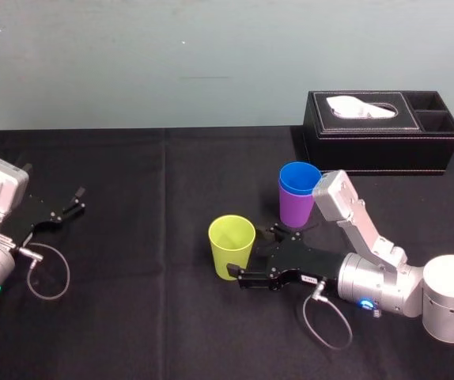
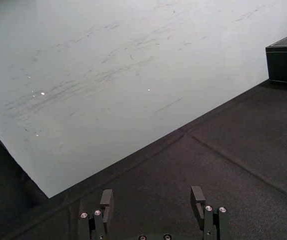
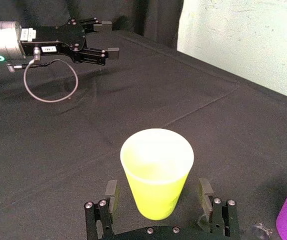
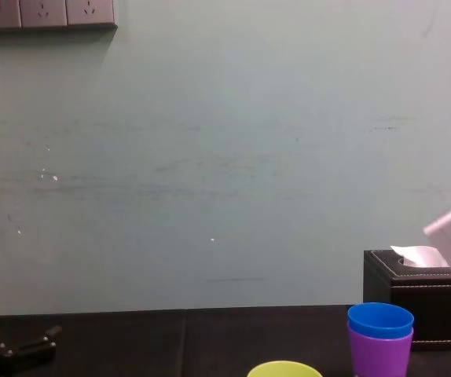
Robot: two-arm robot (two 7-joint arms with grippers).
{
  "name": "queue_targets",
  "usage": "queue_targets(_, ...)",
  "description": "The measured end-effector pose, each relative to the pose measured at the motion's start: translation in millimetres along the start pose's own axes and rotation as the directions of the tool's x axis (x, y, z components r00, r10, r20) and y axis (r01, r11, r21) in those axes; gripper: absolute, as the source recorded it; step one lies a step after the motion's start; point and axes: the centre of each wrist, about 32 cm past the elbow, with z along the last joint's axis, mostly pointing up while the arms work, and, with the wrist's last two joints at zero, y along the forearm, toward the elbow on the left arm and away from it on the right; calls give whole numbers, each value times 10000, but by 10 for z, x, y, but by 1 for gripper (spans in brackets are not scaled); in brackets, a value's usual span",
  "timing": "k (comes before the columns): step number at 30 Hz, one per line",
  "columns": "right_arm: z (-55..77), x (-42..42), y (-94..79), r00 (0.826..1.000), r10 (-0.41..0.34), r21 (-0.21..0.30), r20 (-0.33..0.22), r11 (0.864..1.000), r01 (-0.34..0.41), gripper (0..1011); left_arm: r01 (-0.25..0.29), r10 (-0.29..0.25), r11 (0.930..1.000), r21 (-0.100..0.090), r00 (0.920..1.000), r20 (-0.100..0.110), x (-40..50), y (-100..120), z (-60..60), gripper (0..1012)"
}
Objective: Stack the three plastic cups sequentially using one hand.
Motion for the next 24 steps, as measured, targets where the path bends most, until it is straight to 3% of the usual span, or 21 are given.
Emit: queue_targets(24, -1, 27, 185, 10000, -39, 2, 24, 10000, 39, 1004, 0, 0, 10000, 0, 10000, 0, 0, 0, 0, 1010)
